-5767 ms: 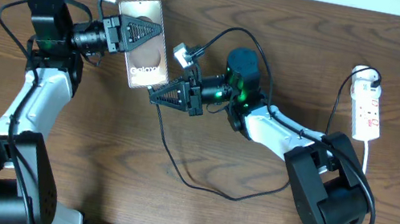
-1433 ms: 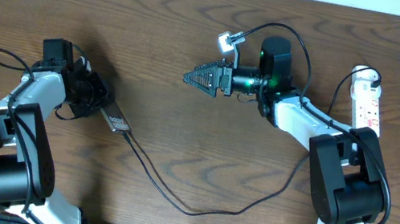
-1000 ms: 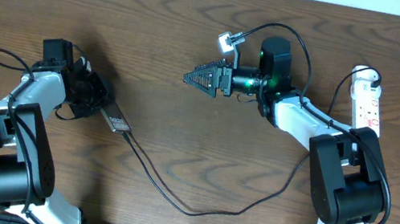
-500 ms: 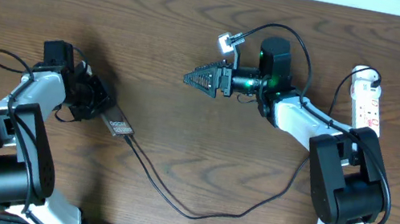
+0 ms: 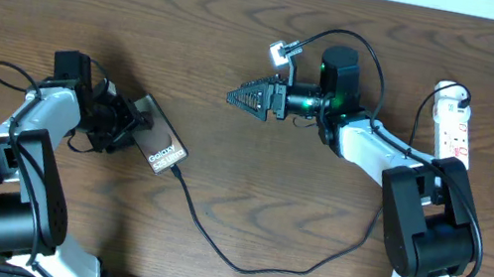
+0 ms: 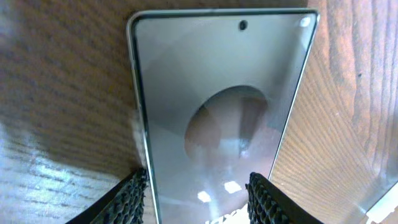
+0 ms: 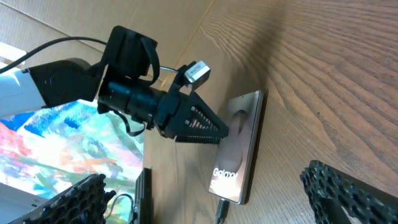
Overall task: Plug charger to phone and switch on socket
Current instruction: 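Lower the cabled phone onto the table with the left gripper, then move the right gripper toward the white power strip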
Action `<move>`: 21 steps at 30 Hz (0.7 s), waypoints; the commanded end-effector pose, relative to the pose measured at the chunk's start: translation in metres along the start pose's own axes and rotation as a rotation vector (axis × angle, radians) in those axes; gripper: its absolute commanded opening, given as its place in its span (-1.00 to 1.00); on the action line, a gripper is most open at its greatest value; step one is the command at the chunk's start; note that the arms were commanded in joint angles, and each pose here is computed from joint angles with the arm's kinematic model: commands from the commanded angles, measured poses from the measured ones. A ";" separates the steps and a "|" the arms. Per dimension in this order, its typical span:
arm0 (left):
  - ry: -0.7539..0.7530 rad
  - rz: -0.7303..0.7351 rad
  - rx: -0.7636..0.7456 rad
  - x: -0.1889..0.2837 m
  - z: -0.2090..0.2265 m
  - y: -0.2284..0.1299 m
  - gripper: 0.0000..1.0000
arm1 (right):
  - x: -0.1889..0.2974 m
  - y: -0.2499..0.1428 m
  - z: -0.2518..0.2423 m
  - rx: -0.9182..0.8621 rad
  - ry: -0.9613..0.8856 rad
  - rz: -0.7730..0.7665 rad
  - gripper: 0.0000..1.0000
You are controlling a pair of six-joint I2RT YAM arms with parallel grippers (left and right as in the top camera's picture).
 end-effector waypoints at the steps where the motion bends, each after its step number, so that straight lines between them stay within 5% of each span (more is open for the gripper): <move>1: 0.089 0.010 0.017 -0.005 0.015 -0.005 0.07 | 0.000 0.007 0.009 0.051 0.011 -0.006 0.99; 8: 0.192 -0.049 -0.006 0.001 0.025 0.000 0.50 | 0.000 0.007 0.009 0.049 0.010 -0.005 0.99; 11: 0.214 -0.117 -0.027 0.015 0.021 0.004 0.55 | 0.000 0.006 0.009 0.049 0.009 -0.004 0.99; 21: 0.008 -0.296 -0.190 0.084 -0.027 -0.010 0.75 | 0.008 -0.009 -0.034 -0.177 -0.337 -0.037 0.98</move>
Point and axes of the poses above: each gripper's point midway between its finger pads, its own x axis back along the fingers, its own z axis along the line the jaws close on, y = z × x, the point moved 6 cm from there along x, back along the fingers, and after that the axes turned 2 degrees about x, right-handed, at the moved point
